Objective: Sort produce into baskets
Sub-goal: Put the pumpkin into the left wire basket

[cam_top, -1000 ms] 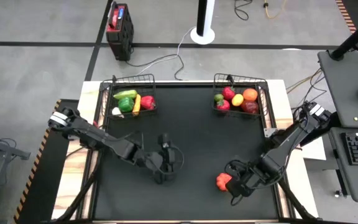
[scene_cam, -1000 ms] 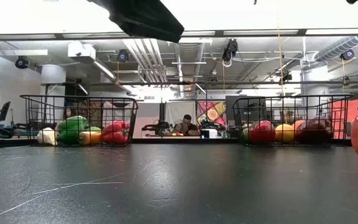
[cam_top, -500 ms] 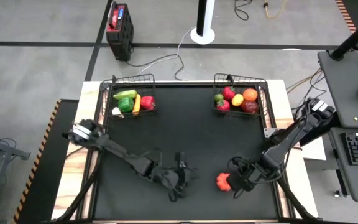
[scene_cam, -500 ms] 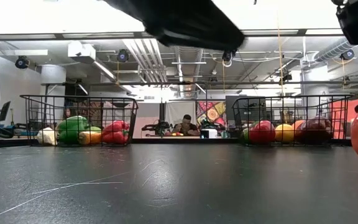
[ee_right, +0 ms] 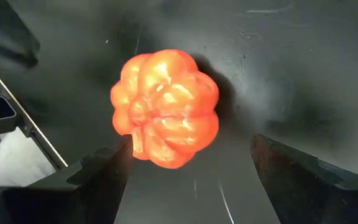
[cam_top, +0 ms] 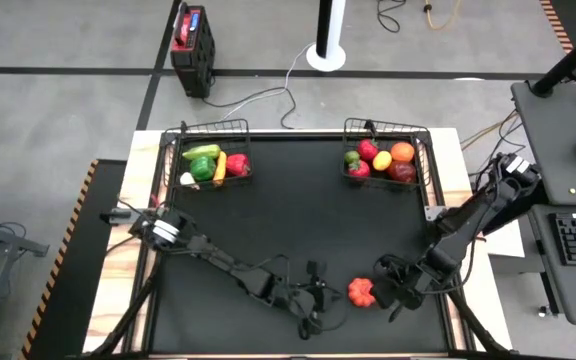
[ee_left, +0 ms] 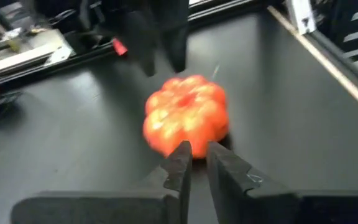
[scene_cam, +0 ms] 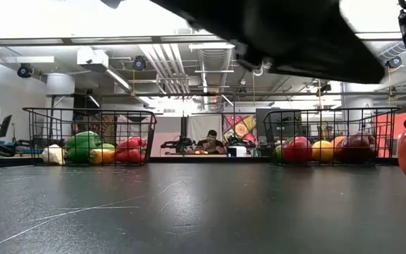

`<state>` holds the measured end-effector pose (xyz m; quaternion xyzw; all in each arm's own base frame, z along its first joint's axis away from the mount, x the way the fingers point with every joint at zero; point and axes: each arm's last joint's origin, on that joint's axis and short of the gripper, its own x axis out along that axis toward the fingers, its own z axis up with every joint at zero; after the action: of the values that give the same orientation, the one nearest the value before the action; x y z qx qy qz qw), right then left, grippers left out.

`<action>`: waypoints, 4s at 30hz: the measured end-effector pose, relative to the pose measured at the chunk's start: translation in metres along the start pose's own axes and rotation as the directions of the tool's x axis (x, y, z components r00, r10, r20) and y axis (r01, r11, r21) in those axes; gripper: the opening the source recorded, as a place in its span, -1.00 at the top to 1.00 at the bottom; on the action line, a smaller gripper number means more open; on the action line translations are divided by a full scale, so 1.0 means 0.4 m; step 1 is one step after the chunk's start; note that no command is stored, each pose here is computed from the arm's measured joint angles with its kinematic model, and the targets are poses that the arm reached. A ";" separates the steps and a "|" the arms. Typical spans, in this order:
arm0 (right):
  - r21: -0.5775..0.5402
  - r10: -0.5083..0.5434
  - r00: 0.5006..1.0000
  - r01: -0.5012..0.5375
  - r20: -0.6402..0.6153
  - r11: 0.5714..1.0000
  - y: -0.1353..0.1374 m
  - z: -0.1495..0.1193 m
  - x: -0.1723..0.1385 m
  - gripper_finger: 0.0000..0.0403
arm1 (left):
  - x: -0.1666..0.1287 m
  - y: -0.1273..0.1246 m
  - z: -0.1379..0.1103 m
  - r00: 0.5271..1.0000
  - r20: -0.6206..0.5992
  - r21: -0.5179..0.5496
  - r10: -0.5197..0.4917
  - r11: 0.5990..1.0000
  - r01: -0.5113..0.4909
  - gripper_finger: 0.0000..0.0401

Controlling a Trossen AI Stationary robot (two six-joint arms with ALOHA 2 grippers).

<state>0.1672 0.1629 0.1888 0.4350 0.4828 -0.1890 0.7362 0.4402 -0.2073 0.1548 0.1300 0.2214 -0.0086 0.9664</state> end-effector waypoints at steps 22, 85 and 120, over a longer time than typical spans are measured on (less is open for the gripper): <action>-0.027 0.035 0.997 -0.033 0.062 0.999 -0.012 -0.023 0.029 -0.57 | 0.116 0.012 -0.056 0.999 -0.018 -0.039 -0.037 0.999 0.036 0.99; -0.732 0.148 0.854 0.323 0.499 0.600 -0.040 -0.161 0.148 -0.57 | 0.083 0.032 -0.055 0.984 -0.166 -0.026 0.069 0.997 -0.074 0.99; -0.676 0.163 0.813 0.333 0.559 0.657 -0.023 -0.143 0.220 -0.82 | 0.097 0.060 -0.059 0.985 -0.169 -0.029 0.022 0.999 -0.027 0.99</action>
<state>0.1704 0.2173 0.0987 -0.0099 0.2917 -0.1315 0.9474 0.4670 -0.1767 0.1234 0.1178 0.3007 0.0177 0.9463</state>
